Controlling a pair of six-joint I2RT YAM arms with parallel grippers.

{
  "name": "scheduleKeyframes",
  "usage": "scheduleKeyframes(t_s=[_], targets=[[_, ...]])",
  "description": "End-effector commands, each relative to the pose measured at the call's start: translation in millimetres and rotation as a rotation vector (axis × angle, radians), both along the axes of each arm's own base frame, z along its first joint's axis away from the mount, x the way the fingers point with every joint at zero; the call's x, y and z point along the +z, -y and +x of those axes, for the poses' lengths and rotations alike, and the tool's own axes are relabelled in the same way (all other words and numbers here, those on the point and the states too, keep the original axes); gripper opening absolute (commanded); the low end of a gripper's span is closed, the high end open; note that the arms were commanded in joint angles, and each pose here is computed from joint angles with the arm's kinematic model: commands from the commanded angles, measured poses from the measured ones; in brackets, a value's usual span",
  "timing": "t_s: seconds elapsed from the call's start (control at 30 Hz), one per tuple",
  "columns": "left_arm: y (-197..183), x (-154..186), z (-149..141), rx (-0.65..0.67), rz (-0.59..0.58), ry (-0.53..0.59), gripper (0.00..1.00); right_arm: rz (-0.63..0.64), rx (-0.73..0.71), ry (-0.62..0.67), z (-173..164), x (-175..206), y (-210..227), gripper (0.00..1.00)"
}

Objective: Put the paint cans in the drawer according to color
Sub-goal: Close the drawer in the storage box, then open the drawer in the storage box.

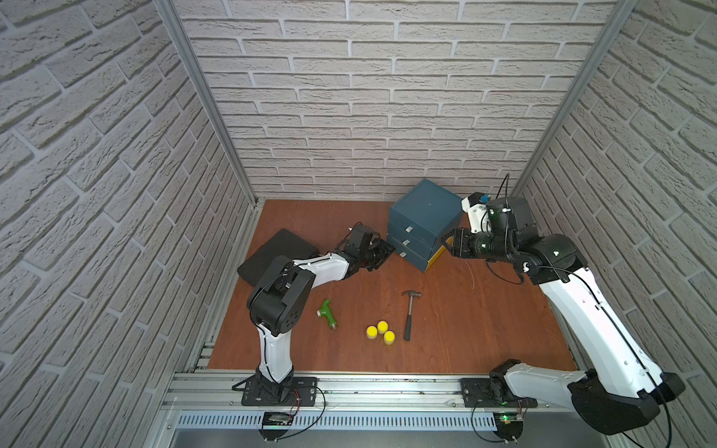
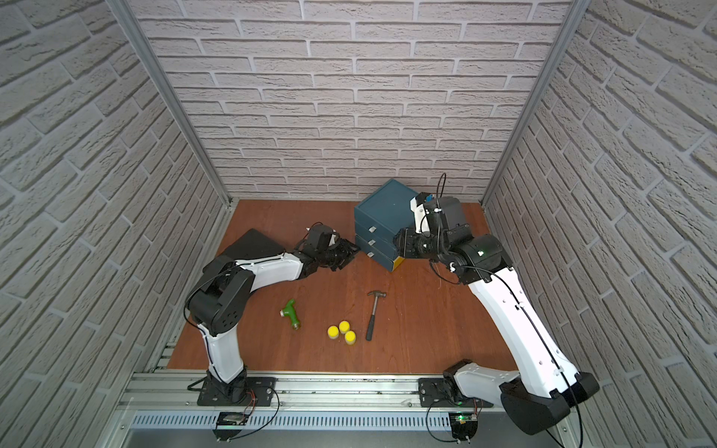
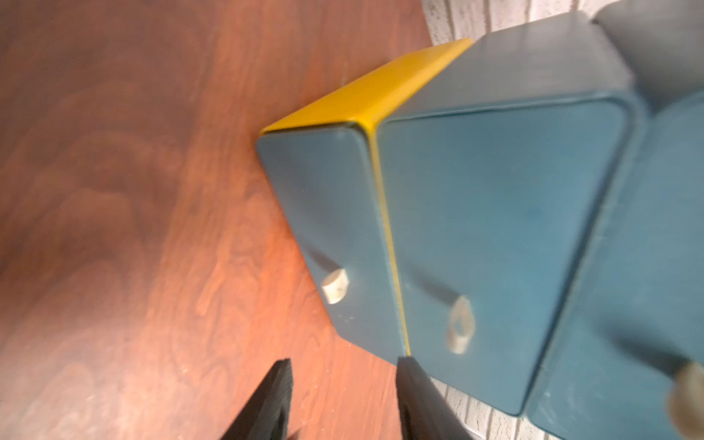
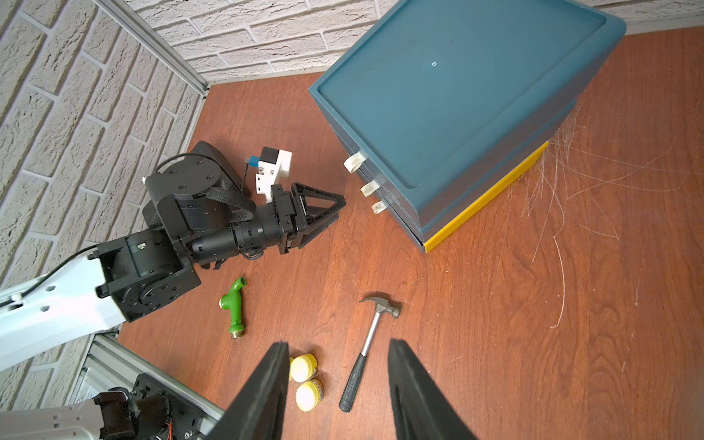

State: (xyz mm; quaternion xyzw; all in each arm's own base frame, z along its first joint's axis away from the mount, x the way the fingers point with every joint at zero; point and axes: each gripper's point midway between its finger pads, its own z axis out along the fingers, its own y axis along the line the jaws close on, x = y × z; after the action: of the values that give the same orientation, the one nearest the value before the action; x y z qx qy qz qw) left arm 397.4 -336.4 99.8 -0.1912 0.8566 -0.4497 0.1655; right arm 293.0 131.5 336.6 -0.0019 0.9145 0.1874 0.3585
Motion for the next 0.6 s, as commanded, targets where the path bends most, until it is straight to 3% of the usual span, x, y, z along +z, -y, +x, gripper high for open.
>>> scheduleKeyframes(t_s=[0.0,0.3,0.57], targets=[[12.4,-5.4,3.4,-0.029,-0.057,0.014,0.49,0.021,-0.010,0.033,7.6,8.0,-1.0,0.48],[38.9,-20.8,20.0,-0.046,-0.092,0.010,0.49,0.008,-0.013,0.035,4.8,10.2,2.0,0.48],[49.3,-24.3,25.4,-0.045,-0.100,0.007,0.44,0.003,-0.017,0.031,3.4,8.7,3.4,0.48]])
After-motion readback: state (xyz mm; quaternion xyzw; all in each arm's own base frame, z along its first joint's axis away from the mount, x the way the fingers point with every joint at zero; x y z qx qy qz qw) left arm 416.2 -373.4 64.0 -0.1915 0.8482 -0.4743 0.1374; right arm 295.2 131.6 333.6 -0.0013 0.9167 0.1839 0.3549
